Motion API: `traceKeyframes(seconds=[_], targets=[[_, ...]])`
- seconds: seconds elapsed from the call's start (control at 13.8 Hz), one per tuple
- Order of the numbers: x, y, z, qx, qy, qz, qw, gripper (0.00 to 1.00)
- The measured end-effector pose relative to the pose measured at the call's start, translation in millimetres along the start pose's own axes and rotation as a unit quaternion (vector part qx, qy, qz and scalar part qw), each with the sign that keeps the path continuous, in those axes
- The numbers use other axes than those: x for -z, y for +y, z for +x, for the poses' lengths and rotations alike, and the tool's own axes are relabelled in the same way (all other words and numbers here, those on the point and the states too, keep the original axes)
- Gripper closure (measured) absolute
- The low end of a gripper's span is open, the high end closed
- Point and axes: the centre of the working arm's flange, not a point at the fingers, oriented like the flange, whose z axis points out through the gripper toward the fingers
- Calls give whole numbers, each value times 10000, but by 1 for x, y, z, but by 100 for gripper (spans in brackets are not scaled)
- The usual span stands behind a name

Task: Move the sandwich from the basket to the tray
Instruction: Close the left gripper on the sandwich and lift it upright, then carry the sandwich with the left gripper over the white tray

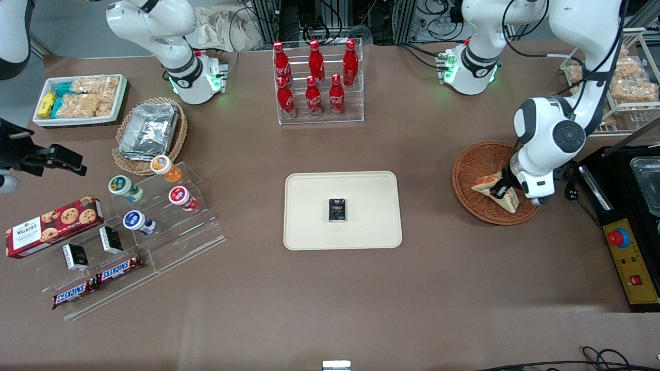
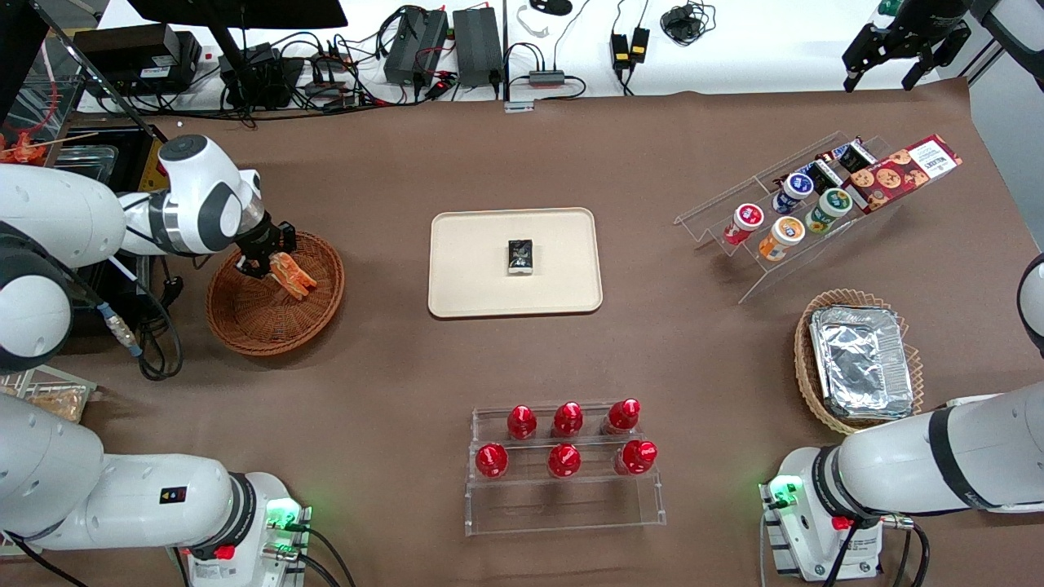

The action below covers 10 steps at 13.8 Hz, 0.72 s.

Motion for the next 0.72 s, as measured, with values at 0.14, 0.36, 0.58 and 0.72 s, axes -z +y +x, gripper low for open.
traceKeyframes(seconds=[0.14,0.36,0.58,0.72], targets=[[34,5,2,-218,-52,82,9997,75],[96,18,9,-575,-149,200,9980,75],[180,45,9,-1053,-233,294,9937,75],[219,64,-4,-1418,-164,217,9895,75]])
